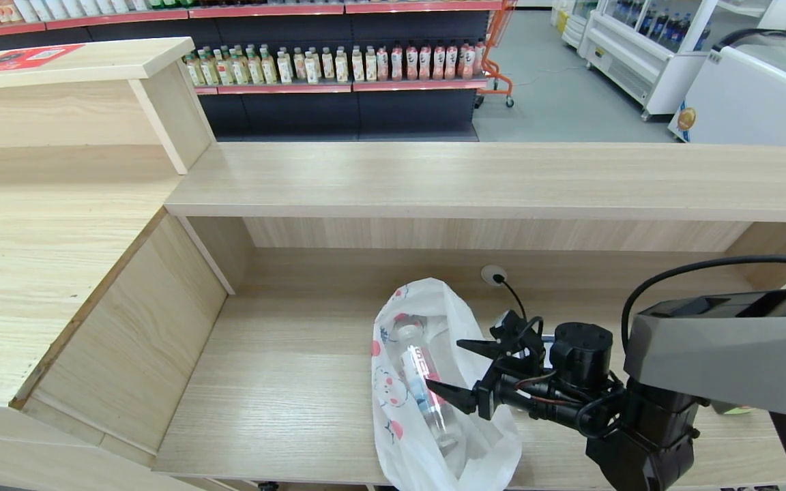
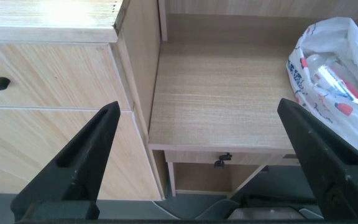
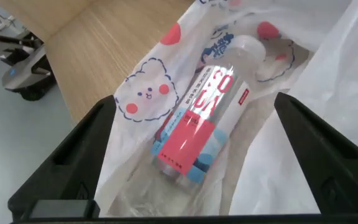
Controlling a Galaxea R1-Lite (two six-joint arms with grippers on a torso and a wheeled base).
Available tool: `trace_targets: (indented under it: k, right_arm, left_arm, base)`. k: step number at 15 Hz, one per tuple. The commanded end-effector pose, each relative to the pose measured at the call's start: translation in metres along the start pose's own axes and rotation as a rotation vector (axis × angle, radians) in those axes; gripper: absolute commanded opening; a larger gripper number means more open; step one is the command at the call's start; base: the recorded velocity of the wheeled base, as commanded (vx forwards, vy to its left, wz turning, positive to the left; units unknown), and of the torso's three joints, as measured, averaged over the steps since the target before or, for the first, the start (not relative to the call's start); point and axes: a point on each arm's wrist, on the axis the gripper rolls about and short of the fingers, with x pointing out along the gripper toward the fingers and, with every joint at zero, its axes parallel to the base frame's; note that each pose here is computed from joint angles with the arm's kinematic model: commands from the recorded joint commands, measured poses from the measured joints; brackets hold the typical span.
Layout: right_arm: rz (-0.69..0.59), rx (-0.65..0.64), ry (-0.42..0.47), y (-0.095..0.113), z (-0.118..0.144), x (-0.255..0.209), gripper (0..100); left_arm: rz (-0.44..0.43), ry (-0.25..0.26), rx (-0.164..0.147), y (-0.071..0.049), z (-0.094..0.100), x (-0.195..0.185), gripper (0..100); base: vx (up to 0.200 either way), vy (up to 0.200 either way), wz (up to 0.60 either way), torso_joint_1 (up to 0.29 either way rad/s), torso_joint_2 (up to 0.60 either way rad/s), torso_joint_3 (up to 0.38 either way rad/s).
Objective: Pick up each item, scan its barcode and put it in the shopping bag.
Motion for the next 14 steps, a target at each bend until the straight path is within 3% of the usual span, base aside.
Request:
trace_targets:
  k: [1,4,6,8,9,11,12,13,14]
  right_arm:
    - [-0.002,-0.035,-0.054,0.001,0.02,-0.003,100]
    - [-0.057,-0.143,-0.136,-0.001,0.067,-0.024,100]
    - [-0.191,-0.193,-0.109,-0.011,0.1,-0.07,100]
    - [-0.408,-0.191,0.005,-0.012,0.124,-0.131,100]
    - [-0.615,-0.14,0.106,-0.006,0.13,-0.173,100]
    - [-0.889,-0.048,0.257,0.003,0.122,-0.224,100]
    - [-0.943,-0.015,0.317,0.004,0.117,-0.237,100]
    - [-1.015,0.06,0.468,0.002,0.101,-0.262,100]
    - [-1.007,0.078,0.499,0.002,0.094,-0.267,100]
  left_arm:
    - [0.0,0.001,0.0,0.0,0.0,0.0,100]
    - [0.0,-0.001,0.0,0.0,0.0,0.0,100]
    - [0.0,0.001,0.0,0.0,0.0,0.0,100]
    - [0.0,0.001,0.0,0.0,0.0,0.0,100]
    - [0.0,-0.001,0.0,0.0,0.0,0.0,100]
    - [0.0,0.001,0.0,0.0,0.0,0.0,100]
    - [0.0,0.001,0.0,0.0,0.0,0.0,100]
    - [0.0,0.001,0.0,0.0,0.0,0.0,100]
    - [0.0,-0.001,0.0,0.0,0.0,0.0,100]
  base:
    - [0.0,0.0,0.0,0.0,0.0,0.0]
    - [0.0,0.0,0.0,0.0,0.0,0.0]
    - [0.0,0.0,0.0,0.0,0.0,0.0]
    - [0.0,0.0,0.0,0.0,0.0,0.0]
    - [0.0,0.0,0.0,0.0,0.0,0.0]
    - [0.0,0.0,0.0,0.0,0.0,0.0]
    - [0.0,0.0,0.0,0.0,0.0,0.0]
    - [0.0,0.0,0.0,0.0,0.0,0.0]
    - [0.0,0.0,0.0,0.0,0.0,0.0]
